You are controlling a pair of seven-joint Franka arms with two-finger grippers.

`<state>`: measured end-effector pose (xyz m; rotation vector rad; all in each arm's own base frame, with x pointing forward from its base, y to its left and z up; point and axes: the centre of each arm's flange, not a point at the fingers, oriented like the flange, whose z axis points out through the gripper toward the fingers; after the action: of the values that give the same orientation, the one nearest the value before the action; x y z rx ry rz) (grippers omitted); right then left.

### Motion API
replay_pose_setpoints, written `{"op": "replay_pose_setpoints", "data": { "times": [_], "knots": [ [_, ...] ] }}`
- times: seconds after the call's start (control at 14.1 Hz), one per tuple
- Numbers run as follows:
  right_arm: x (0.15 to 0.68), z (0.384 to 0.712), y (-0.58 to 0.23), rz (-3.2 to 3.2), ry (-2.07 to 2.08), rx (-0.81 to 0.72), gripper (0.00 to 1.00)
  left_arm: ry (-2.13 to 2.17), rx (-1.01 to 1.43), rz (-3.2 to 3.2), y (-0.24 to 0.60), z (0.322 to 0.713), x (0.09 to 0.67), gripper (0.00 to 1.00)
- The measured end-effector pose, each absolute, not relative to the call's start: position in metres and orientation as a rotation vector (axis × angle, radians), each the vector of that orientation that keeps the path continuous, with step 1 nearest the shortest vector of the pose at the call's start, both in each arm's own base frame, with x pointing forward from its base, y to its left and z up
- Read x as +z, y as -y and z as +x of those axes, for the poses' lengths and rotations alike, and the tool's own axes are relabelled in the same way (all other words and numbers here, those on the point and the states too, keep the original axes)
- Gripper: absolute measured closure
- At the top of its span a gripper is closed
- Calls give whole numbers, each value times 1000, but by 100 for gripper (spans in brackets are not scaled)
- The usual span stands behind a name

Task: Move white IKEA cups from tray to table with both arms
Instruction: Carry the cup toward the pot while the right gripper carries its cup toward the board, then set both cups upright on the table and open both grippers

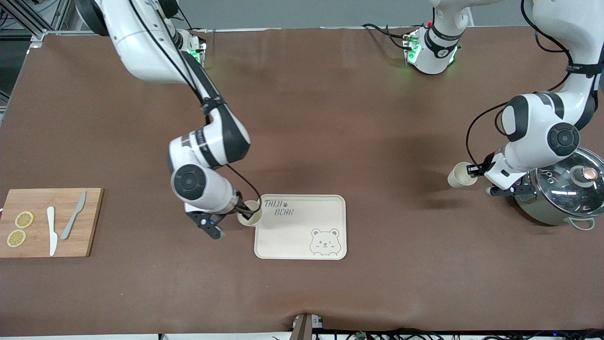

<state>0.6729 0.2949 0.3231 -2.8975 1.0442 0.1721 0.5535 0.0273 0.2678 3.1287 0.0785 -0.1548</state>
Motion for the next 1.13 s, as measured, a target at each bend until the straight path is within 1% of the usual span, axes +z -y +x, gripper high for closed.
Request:
{"op": "replay_pose_setpoints", "data": {
  "times": [0.21,0.49,0.57,0.64,0.71,0.85,0.92,1.06,1.13],
  "knots": [
    [343,671,-223,-2943,-899,214,97,-87,-99,3098,-12,545,254,97],
    [345,639,-141,-2991,-664,285,97,-72,-70,3090,-2,538,242,97],
    [346,629,-126,-2993,-634,292,97,-74,-72,3090,-2,538,240,91],
    [345,619,-113,-2999,-597,295,97,-74,-72,3089,-2,538,239,82],
    [343,609,-98,-3005,-553,291,97,-75,-67,3090,-3,538,239,70],
    [337,588,-60,-3008,-469,276,97,-75,-43,3090,-3,541,245,52],
    [334,577,-43,-3013,-433,275,97,-74,-22,3091,-3,543,251,41],
    [329,559,-13,-3040,-369,282,97,-71,12,3094,-3,549,275,23],
    [323,551,0,-3052,-344,281,97,-67,14,3095,-2,551,292,12]
  ]
}}
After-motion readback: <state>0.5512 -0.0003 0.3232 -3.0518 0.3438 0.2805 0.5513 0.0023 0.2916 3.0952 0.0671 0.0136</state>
